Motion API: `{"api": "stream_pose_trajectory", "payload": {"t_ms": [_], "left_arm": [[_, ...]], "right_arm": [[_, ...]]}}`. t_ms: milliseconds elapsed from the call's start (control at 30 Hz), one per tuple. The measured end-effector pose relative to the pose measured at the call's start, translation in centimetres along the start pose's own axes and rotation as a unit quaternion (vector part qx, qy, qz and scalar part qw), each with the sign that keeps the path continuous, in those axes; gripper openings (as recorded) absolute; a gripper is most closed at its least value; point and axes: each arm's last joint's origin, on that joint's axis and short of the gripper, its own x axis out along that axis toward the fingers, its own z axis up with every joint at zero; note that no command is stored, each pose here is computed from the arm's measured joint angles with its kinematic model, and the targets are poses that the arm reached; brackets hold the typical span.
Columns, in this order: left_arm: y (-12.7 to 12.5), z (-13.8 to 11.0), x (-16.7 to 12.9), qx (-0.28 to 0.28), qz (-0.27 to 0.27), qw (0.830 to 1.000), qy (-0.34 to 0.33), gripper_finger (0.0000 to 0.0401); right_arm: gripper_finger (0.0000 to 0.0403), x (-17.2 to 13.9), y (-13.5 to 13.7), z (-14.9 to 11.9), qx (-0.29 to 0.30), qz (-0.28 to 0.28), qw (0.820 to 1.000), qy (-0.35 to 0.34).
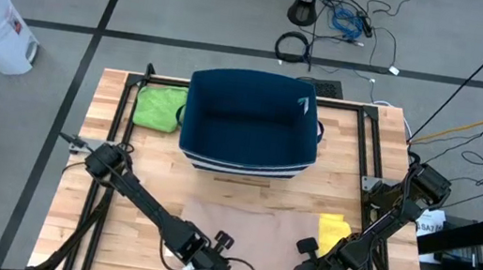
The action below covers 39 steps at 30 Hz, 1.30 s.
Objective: Fold towel
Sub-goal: Fold the light brown towel
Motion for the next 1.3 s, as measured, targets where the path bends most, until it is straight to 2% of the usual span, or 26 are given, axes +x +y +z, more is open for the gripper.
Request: {"api": "stream_pose_trajectory", "payload": {"t_ms": [167, 333, 667, 1033, 1300], "left_arm": [[0.0, 0.0, 0.0, 0.000, -0.001, 1.000, 0.000, 0.0001], [0.1, -0.1, 0.3, -0.003, -0.028, 1.000, 0.002, 0.0000], [0.4, -0.6, 1.6, -0.006, -0.027, 0.999, 0.016, 0.0003], [0.5, -0.6, 1.6, -0.020, -0.027, 0.999, 0.015, 0.0068], [0.5, -0.6, 1.6, -0.034, -0.027, 0.999, 0.016, 0.0092]], "right_arm": [[0.0000, 0.0, 0.0, 0.0, 0.002, 0.000, 1.000, 0.000], [0.0000, 0.0, 0.0, 0.0, 0.002, 0.000, 1.000, 0.000], [0.0000, -0.1, 0.0, 0.0, 0.008, 0.002, 1.000, 0.000], [0.0000, -0.9, 0.0, 0.0, 0.007, 0.012, 1.000, 0.002], [0.0007, -2.3, 0.1, 0.2, 0.012, 0.029, 0.999, -0.014]]}}
